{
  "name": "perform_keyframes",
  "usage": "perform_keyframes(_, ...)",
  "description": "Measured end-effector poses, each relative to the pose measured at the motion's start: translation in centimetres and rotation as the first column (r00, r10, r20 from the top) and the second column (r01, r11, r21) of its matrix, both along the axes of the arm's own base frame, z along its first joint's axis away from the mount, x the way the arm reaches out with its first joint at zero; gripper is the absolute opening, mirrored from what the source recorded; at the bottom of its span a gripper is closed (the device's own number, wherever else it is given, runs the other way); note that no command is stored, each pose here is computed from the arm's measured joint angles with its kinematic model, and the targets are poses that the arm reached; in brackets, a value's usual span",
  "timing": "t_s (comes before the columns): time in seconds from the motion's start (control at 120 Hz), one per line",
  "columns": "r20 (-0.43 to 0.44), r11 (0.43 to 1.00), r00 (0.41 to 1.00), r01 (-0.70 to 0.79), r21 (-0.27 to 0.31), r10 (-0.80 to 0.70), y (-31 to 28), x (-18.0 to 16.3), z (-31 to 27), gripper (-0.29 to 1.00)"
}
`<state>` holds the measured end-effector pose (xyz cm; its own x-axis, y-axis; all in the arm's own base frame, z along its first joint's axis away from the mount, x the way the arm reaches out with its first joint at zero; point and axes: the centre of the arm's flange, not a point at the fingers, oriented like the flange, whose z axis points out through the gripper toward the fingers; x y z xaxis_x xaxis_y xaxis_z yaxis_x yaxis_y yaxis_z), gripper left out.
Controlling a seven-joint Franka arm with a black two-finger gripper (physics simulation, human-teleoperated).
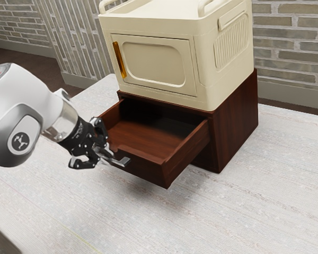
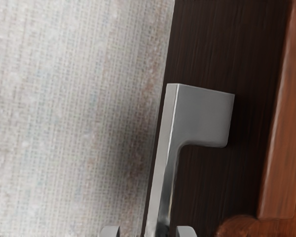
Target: Pull the drawer handle with one arm to open the drawer
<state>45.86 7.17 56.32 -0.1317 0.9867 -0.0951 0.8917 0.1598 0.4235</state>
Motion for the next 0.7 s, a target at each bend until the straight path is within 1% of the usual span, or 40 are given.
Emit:
perform_keyframes(0.208,0.040,1.000,0.999,0.006,0.003,-0.006,-0.3,-1.6,3.0,0.15)
perform_keyframes(0.242,0.043,1.000,0.999,0.009,0.003,-0.009,-0.4,-1.7,4.1,0.18)
perform_keyframes(0.283,0.038,1.000,0.999,0.014,0.003,-0.014,-0.4,-1.4,5.6,0.25)
perform_keyframes(0.358,-0.003,1.000,1.000,0.025,0.001,-0.025,-0.4,-0.1,7.4,0.39)
perform_keyframes(0.458,-0.073,0.999,0.996,0.040,-0.003,-0.040,-0.2,3.3,10.1,0.51)
perform_keyframes(0.5,-0.108,0.999,0.993,0.048,-0.005,-0.048,-0.2,4.9,11.0,0.54)
perform_keyframes(0.533,-0.141,0.999,0.989,0.051,-0.009,-0.052,-0.1,5.5,11.1,0.56)
perform_keyframes(0.625,-0.223,0.998,0.973,0.056,-0.022,-0.059,0.0,6.5,10.5,0.61)
perform_keyframes(0.7,-0.269,0.998,0.961,0.059,-0.030,-0.065,0.0,6.5,10.1,0.64)
